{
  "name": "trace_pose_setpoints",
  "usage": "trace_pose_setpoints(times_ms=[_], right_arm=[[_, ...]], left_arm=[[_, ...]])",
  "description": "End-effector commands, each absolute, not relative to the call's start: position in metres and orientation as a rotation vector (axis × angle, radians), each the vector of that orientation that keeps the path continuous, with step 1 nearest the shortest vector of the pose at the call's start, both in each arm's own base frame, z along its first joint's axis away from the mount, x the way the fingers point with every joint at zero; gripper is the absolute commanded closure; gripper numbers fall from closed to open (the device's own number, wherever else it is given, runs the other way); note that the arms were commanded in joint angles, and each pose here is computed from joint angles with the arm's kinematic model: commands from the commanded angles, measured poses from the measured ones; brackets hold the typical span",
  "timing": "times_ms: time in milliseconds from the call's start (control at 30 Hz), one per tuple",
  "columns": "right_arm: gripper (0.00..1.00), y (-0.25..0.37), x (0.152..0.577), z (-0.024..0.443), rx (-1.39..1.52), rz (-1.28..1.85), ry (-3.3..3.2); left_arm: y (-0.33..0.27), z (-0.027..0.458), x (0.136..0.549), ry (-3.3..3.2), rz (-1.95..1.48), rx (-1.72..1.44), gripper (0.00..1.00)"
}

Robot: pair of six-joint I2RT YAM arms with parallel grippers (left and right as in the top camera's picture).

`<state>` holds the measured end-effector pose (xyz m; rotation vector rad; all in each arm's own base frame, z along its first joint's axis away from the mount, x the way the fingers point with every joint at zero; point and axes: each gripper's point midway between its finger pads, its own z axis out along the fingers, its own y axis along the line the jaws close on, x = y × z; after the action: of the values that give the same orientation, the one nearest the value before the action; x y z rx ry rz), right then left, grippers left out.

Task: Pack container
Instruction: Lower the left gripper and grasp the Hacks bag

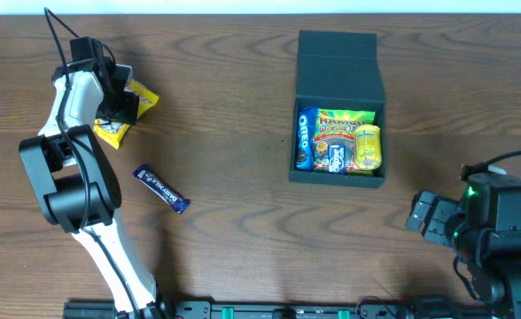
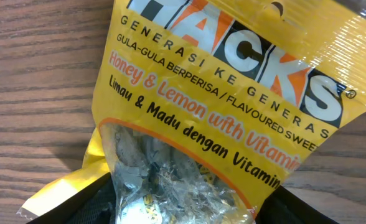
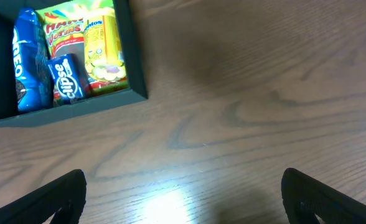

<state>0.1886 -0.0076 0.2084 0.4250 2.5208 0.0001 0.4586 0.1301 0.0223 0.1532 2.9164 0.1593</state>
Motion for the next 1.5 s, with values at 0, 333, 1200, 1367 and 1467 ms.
trace_pose_setpoints(times_ms=[0, 333, 1200, 1367, 1467], right_arm=[[0.01, -0.010, 0.188, 0.209, 0.450, -0.008, 2.514], [0.01, -0.010, 0.188, 0.209, 0.450, -0.008, 2.514], [0.01, -0.010, 0.188, 0.208, 0.449, -0.009, 2.514], [0.01, -0.010, 0.188, 0.208, 0.449, -0.009, 2.514], [0.01, -0.010, 0.188, 0.208, 0.450, -0.009, 2.514]], left_arm=[[0.132, 0.023, 0.460, 2.917, 0.161, 0.115, 0.32], [0.129, 0.023, 0.461, 2.918, 0.150, 0.078, 0.53], [0.114, 0.022, 0.461, 2.917, 0.038, -0.087, 0.71], [0.114, 0.022, 0.460, 2.911, 0.026, -0.190, 0.84], [0.114, 0.022, 0.459, 2.915, 0.022, -0.207, 0.91]])
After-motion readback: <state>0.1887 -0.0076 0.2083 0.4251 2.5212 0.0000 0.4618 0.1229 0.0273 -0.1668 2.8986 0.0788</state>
